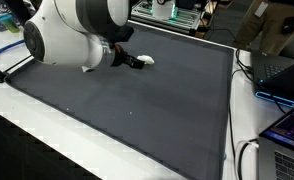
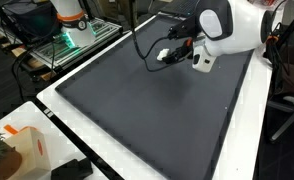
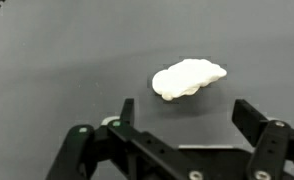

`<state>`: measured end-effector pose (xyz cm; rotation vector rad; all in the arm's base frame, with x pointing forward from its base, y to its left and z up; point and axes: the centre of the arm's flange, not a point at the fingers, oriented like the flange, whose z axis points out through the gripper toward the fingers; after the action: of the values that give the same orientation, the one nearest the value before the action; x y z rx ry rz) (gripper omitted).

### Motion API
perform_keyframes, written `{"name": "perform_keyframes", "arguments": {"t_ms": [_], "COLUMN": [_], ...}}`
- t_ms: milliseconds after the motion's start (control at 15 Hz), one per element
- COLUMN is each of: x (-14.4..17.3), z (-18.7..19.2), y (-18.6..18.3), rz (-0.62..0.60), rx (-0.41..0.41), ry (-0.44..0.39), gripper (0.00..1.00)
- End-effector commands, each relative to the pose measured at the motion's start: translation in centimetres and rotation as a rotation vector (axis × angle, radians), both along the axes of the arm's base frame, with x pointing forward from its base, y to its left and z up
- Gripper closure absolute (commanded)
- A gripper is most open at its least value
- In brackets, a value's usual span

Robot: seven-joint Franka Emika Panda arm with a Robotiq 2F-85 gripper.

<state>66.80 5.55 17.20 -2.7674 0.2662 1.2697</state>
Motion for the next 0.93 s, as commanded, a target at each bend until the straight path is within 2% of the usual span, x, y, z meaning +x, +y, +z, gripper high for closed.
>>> {"name": "perform_keyframes", "arguments": {"t_ms": [0, 200, 400, 867], "x": [1.2, -0.4, -2.2, -7.0], "z": [-1.6, -1.7, -1.3, -0.7], "y": [-1.9, -4.4, -6.4, -6.8], "rz": [-0.099, -0.179, -0.253, -0.476], "rx": [0.043, 0.056, 0.074, 0.018], "ry": [0.051, 0.094, 0.102, 0.093], "gripper": [0.0, 0.0, 0.0, 0.0]}}
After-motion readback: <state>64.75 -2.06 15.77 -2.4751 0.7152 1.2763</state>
